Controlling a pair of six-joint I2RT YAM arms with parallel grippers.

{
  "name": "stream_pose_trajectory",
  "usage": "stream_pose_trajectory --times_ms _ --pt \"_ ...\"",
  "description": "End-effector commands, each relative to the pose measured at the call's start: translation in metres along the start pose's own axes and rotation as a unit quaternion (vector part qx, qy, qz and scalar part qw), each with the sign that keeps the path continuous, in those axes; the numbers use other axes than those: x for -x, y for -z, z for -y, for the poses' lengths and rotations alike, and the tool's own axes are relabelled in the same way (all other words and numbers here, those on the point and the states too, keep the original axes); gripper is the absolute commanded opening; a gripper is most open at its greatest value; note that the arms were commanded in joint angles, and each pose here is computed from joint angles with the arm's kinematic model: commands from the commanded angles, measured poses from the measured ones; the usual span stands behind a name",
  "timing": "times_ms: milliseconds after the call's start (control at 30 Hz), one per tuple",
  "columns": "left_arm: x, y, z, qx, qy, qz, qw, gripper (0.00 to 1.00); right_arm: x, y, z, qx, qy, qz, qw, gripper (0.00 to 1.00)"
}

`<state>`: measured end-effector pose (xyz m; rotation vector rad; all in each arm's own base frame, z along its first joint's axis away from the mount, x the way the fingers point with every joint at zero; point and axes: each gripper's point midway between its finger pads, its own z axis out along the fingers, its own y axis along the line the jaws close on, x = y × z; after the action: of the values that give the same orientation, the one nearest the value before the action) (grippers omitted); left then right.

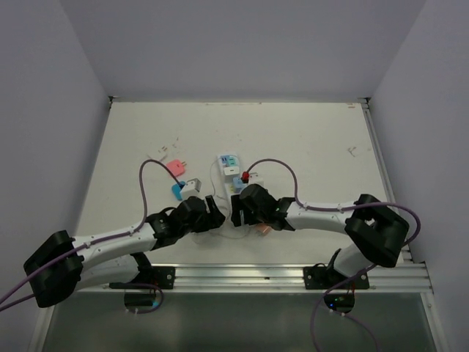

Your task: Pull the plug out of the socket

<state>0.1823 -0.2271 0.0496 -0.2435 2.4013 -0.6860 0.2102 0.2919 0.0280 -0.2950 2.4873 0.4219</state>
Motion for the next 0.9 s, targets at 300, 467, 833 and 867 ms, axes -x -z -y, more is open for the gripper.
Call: stream_pose_trajectory --times_ms 300,467,833,867 --pt "0.061 0.014 0.029 0.004 -0.002 0.083 0.997 0.77 0.009 0.004 -0.019 0.153 -0.095 0.048 0.983 0.0" --pt "0.082 0.007 0.038 0.015 0.012 0.099 0.995 0.71 0.002 -0.002 -0.018 0.186 -0.136 0.03 0.973 0.0" --pt "0.116 -0.025 0.06 0.017 0.02 0.108 0.994 0.58 -0.008 -0.011 -0.014 0.182 -0.14 0.017 0.973 0.0" --pt "0.114 -0.028 0.058 0.023 0.022 0.104 0.994 0.58 -0.009 -0.011 -0.014 0.182 -0.141 0.016 0.973 0.0"
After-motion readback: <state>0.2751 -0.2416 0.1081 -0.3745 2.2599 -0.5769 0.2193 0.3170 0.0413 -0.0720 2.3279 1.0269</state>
